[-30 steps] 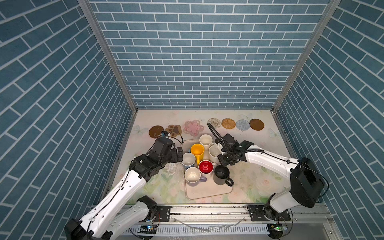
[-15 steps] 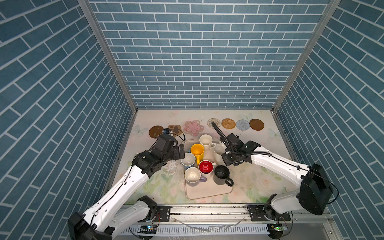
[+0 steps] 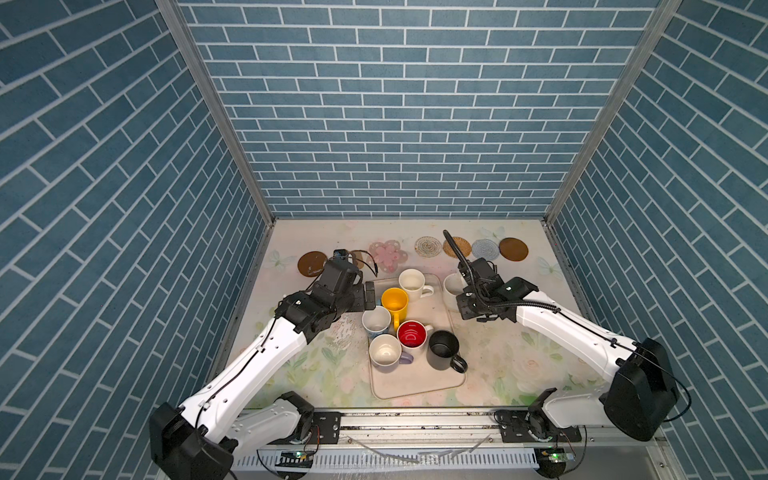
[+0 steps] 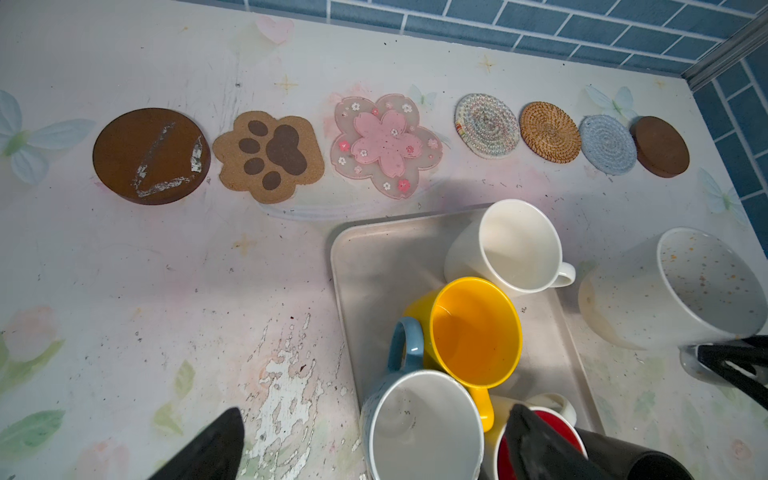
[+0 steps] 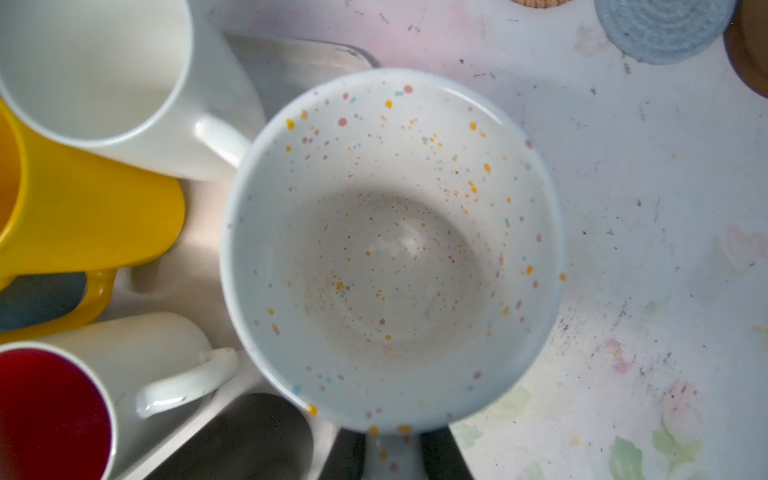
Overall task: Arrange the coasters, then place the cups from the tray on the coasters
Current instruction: 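Lift speckled mug toward the far dark wooden coaster while left arm rises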
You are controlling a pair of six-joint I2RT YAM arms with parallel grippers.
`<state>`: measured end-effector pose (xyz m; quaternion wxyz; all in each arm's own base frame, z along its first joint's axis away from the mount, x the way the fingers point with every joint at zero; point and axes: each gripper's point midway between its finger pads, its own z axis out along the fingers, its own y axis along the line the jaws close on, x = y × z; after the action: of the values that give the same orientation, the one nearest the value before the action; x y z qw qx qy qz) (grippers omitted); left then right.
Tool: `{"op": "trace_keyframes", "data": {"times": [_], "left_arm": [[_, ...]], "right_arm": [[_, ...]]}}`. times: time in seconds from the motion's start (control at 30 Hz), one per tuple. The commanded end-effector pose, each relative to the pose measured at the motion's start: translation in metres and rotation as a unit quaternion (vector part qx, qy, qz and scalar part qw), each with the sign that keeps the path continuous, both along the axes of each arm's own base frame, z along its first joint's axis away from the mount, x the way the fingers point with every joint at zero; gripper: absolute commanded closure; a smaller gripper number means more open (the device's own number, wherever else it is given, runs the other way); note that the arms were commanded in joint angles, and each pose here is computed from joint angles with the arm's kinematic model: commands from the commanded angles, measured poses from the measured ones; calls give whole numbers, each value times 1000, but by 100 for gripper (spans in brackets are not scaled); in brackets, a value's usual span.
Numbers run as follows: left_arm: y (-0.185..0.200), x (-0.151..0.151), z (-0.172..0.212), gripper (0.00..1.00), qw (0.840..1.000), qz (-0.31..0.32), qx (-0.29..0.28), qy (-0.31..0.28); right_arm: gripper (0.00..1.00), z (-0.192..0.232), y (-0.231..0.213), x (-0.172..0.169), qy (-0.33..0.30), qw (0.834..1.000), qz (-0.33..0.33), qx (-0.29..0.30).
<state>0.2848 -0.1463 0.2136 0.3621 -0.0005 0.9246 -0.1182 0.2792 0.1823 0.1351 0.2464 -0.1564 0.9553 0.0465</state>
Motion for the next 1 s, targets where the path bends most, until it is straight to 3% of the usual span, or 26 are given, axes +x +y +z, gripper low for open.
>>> {"op": "trace_keyframes", "data": {"times": [0.0,0.97], "left_arm": [[-11,12,15,1,1000,-12,-6,-20],[-111,156,30,1,997,-75,25,-13]], "right_arm": [[100,35,-7,29,-61,996,-45,42],[100,56,-153,201,-133,962,-230,55]]}}
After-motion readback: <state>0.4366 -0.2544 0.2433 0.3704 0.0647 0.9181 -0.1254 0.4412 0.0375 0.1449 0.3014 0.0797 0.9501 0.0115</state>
